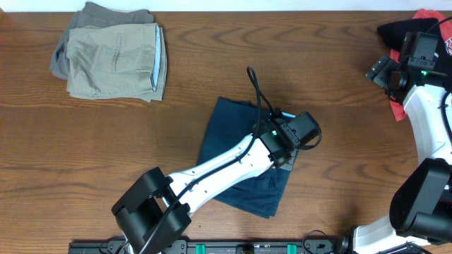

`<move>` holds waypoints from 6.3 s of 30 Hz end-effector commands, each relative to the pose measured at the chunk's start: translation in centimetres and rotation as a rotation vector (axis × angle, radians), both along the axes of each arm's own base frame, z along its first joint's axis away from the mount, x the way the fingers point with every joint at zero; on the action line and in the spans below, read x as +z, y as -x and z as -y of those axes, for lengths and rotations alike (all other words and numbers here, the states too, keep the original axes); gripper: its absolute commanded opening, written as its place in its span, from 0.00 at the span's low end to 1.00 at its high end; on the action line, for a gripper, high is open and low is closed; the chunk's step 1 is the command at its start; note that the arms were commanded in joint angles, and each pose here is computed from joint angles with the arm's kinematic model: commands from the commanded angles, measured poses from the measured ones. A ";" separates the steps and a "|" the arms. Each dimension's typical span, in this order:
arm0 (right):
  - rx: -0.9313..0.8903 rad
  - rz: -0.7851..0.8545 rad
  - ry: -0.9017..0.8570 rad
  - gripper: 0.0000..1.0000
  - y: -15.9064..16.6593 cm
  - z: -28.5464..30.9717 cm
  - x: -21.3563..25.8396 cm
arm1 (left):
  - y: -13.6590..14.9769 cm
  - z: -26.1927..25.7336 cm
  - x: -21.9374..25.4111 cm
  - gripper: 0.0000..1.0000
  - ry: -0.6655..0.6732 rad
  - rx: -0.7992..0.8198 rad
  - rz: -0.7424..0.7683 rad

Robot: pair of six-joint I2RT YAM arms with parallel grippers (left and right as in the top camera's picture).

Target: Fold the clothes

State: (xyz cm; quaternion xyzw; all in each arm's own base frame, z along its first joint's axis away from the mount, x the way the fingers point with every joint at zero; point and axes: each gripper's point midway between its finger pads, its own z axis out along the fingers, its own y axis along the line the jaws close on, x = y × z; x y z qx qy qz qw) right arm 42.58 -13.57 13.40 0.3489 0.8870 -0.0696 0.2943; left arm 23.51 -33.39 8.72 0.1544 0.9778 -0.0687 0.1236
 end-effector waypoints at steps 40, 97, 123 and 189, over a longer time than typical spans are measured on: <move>0.002 0.017 0.020 0.99 -0.2 0.3 0.9 | 10.1 5.3 1.6 0.07 0.201 -0.217 -0.248; 0.002 0.017 0.020 0.99 -0.2 0.3 0.9 | 12.3 5.3 -7.2 0.06 0.193 -0.231 -0.594; 0.002 0.017 0.020 0.99 -0.2 0.3 0.9 | -9.1 -12.2 -4.0 0.76 0.258 0.121 -0.313; 0.002 0.017 0.020 0.99 -0.2 0.3 0.9 | -8.7 -13.0 -9.0 0.06 0.154 0.218 -0.220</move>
